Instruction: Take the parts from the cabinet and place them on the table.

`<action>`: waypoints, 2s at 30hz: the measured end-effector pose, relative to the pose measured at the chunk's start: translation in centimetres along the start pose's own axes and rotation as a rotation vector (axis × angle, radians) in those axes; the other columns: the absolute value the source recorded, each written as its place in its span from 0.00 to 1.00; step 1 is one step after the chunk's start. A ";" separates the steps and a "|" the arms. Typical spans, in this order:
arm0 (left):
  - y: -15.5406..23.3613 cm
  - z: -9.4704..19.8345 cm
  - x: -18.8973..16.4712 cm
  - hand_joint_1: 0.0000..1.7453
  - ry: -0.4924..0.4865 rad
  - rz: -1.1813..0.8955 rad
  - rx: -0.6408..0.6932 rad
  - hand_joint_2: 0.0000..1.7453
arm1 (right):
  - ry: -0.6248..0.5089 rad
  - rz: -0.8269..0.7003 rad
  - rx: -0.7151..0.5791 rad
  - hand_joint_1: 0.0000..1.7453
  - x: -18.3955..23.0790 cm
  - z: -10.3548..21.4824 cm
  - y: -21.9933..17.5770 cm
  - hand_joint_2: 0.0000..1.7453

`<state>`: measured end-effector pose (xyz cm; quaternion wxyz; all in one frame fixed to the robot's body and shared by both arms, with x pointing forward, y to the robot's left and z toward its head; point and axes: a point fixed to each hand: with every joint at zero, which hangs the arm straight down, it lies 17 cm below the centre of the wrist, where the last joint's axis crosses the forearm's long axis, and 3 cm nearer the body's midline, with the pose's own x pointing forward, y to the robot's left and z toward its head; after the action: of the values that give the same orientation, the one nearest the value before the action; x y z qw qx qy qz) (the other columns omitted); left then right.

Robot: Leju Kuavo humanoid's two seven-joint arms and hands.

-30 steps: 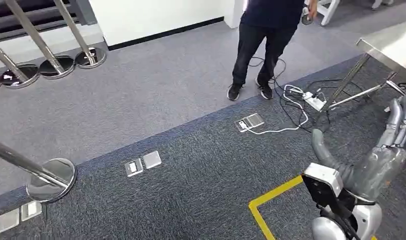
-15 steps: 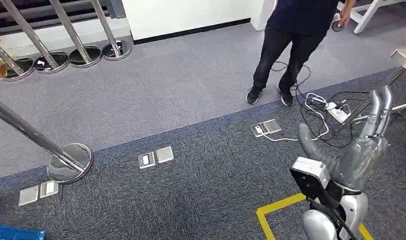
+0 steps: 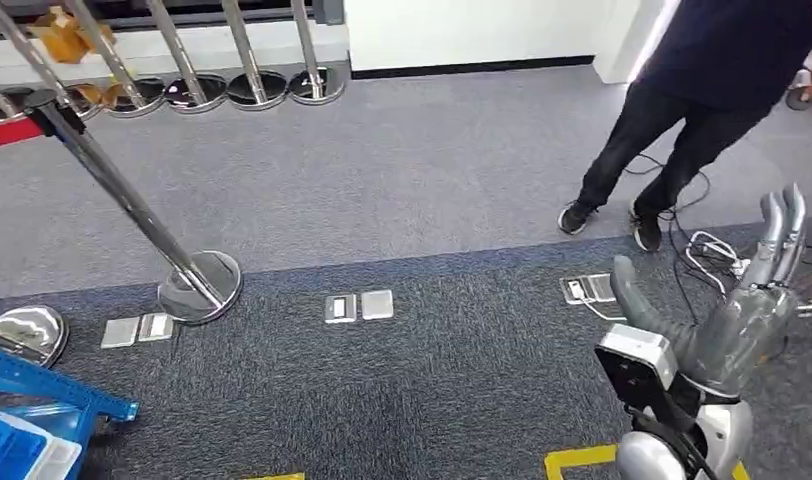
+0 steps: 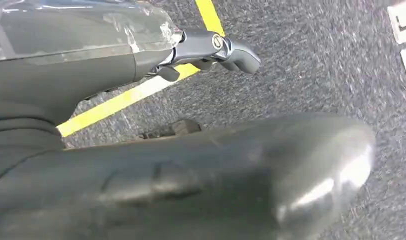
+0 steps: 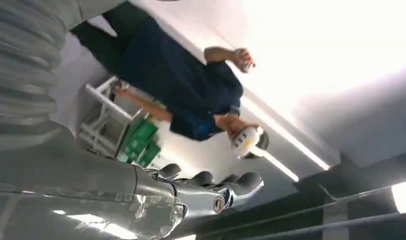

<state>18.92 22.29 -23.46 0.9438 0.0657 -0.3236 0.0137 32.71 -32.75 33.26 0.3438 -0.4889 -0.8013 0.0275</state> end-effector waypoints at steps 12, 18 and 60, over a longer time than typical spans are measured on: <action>0.0 0.2 -0.4 0.00 0.004 -0.002 0.008 0.00 | -0.005 -0.033 0.022 0.00 0.8 0.3 0.9 1.00; -0.1 0.2 -0.1 0.00 -0.002 -0.001 0.010 0.00 | -0.008 -0.053 0.035 0.00 1.1 0.3 1.4 1.00; -1.3 0.4 -0.1 0.00 -0.002 0.003 -0.033 0.00 | -0.008 -0.046 0.079 0.00 1.0 1.0 2.7 1.00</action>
<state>18.73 20.92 -23.36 0.9444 0.0498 -0.3248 0.0095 33.89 -30.20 31.97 0.3600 -0.4565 -0.8119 0.0534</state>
